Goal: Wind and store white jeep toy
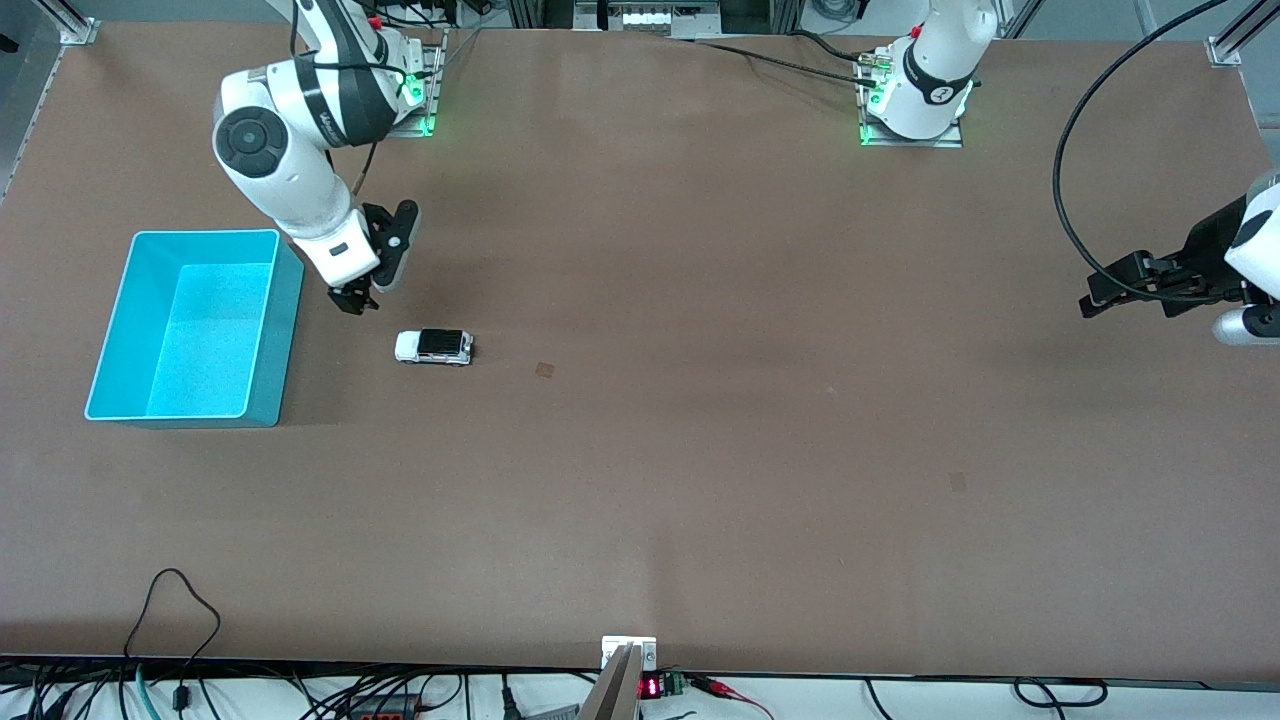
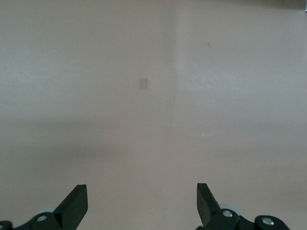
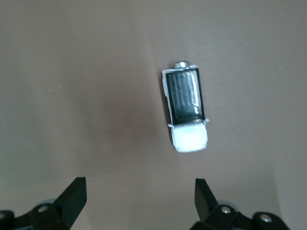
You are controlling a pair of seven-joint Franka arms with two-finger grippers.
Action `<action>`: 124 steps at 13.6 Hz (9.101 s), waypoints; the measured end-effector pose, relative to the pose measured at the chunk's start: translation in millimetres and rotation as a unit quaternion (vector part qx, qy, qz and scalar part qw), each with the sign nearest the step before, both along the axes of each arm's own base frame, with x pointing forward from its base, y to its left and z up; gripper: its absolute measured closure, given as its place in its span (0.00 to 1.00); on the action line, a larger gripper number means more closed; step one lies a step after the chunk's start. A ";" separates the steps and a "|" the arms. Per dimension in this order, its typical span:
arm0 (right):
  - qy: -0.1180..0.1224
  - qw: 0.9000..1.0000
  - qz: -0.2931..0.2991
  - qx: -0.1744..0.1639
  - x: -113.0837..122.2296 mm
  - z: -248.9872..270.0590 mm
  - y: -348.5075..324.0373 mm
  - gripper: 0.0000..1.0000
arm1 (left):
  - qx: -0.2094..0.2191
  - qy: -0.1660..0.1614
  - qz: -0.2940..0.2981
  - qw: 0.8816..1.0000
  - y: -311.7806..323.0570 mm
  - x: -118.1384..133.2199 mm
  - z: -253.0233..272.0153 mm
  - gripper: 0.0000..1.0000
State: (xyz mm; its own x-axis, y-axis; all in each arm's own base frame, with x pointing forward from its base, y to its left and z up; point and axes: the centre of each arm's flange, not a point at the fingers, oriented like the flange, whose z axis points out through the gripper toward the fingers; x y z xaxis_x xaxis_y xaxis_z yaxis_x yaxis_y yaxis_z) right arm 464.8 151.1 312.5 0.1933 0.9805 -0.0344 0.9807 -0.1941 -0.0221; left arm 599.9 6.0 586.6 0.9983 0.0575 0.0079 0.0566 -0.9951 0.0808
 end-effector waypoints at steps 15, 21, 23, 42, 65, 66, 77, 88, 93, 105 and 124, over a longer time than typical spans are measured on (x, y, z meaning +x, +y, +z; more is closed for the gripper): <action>-0.037 0.994 0.096 0.036 36.7 -86.7 21.1 0.00 | -0.001 0.020 -0.003 1.000 -2.5 -5.0 -2.8 0.00; -0.031 0.994 0.101 0.038 50.8 -102.6 18.9 0.00 | -0.001 0.021 -0.003 1.000 -2.5 -5.1 -3.6 0.00; -0.029 0.994 0.103 0.038 50.7 -106.0 18.9 0.00 | -0.001 0.021 -0.003 1.000 -2.4 -5.1 -3.6 0.00; -0.072 0.988 -0.138 -0.009 85.8 -24.7 -36.8 0.50 | -0.001 0.021 -0.003 1.000 -2.6 -5.1 -3.8 0.00; -0.019 0.788 -0.611 -0.075 58.8 -33.7 -282.9 0.50 | 0.000 0.021 -0.005 1.000 -5.3 -5.2 -3.1 0.00; -0.018 0.787 -0.612 -0.075 58.5 -37.8 -285.1 0.50 | 0.000 0.021 -0.006 1.000 -5.3 -5.3 -3.2 0.00; -0.005 0.782 -0.619 -0.078 55.6 -84.8 -297.5 0.50 | 0.000 0.021 -0.006 1.000 -5.4 -5.5 -2.9 0.00; -0.007 0.778 -0.624 -0.077 56.6 -85.2 -304.7 0.07 | 0.005 0.019 -0.007 1.000 -5.3 -5.4 -2.1 0.00; -0.026 0.777 -0.625 -0.070 61.0 -35.5 -303.4 0.00 | 0.035 -0.003 -0.029 0.999 -22.6 -1.0 0.9 0.00; -0.001 0.772 -0.633 -0.052 92.8 229.9 -244.7 0.00 | 0.014 0.002 -0.025 1.000 -26.2 -1.6 -2.1 0.00; 0.003 0.786 -0.617 -0.041 96.8 279.1 -167.1 0.00 | 0.014 0.007 -0.014 1.000 -11.5 -6.2 2.9 0.00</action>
